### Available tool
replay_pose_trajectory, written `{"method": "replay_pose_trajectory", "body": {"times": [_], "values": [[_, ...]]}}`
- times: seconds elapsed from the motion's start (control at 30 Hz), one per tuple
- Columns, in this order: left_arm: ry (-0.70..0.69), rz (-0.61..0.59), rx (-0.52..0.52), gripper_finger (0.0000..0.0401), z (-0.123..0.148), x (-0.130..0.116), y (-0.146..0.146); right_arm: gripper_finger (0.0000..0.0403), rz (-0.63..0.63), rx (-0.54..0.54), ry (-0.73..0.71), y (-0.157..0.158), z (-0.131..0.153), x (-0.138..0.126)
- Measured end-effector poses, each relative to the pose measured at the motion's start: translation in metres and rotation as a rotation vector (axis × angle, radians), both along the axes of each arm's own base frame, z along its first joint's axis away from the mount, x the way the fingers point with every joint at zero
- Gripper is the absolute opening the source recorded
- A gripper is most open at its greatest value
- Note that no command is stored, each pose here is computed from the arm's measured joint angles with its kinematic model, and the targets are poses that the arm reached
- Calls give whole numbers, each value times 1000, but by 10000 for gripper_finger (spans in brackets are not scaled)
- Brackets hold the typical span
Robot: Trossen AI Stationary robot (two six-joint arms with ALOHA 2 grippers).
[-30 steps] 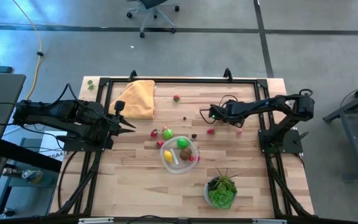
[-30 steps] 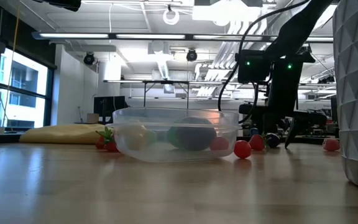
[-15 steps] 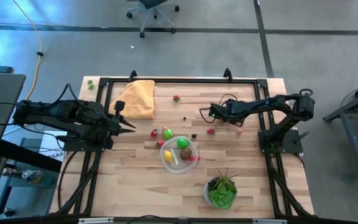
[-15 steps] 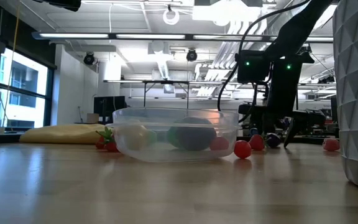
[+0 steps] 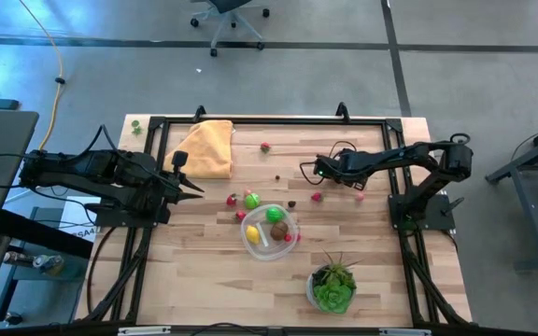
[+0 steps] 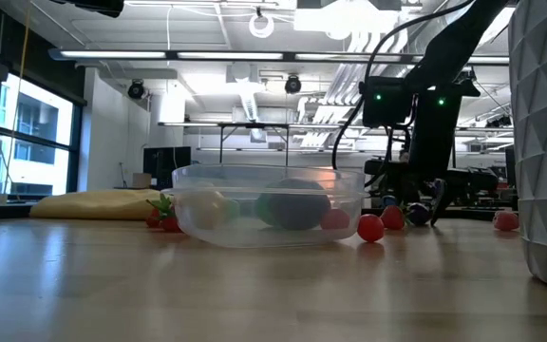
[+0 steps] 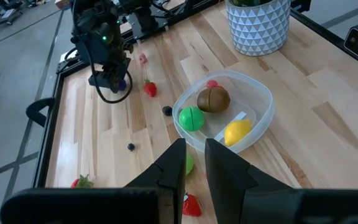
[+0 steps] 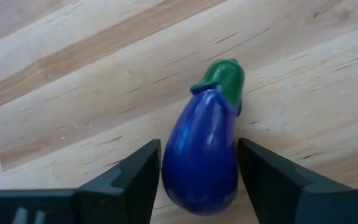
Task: Pick and placing Produce into tupperware
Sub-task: Put the purple eggplant into the transparent bin
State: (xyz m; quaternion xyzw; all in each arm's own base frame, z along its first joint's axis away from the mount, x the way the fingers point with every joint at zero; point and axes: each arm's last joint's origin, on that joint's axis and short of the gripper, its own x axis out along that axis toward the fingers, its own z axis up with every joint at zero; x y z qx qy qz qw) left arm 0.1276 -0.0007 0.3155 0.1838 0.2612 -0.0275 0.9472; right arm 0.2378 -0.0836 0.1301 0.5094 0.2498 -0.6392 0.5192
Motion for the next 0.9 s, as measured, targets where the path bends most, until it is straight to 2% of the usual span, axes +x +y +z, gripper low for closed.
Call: {"method": "replay_pose_trajectory", "body": {"times": [0.53, 0.9], "values": [[0, 0, 0, 51, 0, 0, 0, 159, 3, 11, -13, 0, 0, 1], [0, 0, 0, 51, 0, 0, 0, 156, 14, 8, -10, 0, 0, 1]]}}
